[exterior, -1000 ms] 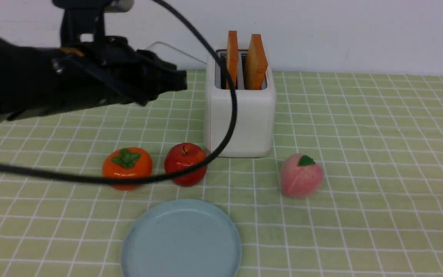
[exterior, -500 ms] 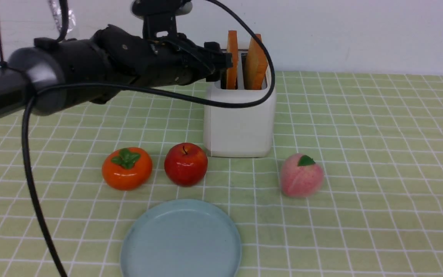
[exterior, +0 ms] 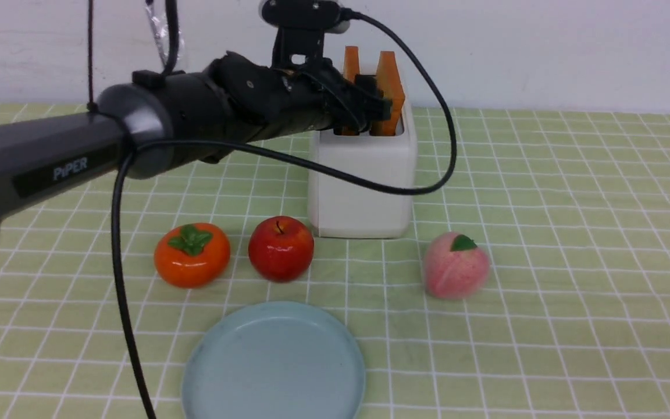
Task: Take toasted bread from bread machine on green coffee tablecloth place on plate.
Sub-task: 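Reach for a toast slice standing in the toaster with the left gripper, then place the slice of bread on the plate with the left gripper, then grasp the toast slice in the toaster and pull it up out of the slot with the right gripper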
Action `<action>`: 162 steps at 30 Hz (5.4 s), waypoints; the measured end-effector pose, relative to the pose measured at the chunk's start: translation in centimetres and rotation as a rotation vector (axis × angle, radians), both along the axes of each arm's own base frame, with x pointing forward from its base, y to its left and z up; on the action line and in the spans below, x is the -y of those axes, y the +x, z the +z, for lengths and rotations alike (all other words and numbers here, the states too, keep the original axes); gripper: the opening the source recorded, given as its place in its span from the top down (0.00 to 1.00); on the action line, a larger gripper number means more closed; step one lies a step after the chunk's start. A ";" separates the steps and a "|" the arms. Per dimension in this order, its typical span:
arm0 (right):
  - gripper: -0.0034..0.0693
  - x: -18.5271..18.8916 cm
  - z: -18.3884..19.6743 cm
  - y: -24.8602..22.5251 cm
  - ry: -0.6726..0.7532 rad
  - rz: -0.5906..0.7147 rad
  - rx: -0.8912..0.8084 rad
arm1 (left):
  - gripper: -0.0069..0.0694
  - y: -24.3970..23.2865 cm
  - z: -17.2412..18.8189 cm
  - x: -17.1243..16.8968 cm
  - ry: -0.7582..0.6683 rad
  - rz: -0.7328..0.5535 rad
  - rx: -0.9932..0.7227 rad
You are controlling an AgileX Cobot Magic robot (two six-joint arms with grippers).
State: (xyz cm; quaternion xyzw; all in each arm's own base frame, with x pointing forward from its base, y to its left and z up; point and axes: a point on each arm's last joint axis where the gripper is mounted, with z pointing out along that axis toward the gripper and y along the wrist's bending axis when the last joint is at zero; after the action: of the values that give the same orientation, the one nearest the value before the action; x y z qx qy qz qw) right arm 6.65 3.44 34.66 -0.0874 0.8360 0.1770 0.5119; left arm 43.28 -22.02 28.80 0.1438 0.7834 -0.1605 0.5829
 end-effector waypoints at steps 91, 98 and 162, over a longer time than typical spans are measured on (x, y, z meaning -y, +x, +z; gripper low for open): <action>0.88 -0.7 -0.5 -3.5 0.036 0.107 -0.053 | 0.70 -12.5 -5.5 -7.2 -0.059 -0.131 -0.848; 0.89 -0.7 -0.5 -3.5 0.036 0.107 -0.053 | 0.34 -12.9 -5.9 -8.0 0.110 -0.164 -0.840; 0.40 -15.7 0.9 36.0 -0.006 0.149 -0.107 | 0.93 -39.8 -0.7 -19.4 -0.241 -0.016 0.193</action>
State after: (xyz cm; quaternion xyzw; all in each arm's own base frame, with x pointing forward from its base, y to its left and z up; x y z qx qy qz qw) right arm 42.63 19.14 35.53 -0.1412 0.8539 0.2166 0.4516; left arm 3.46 -2.59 28.07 0.0937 0.6977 -0.2432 0.6673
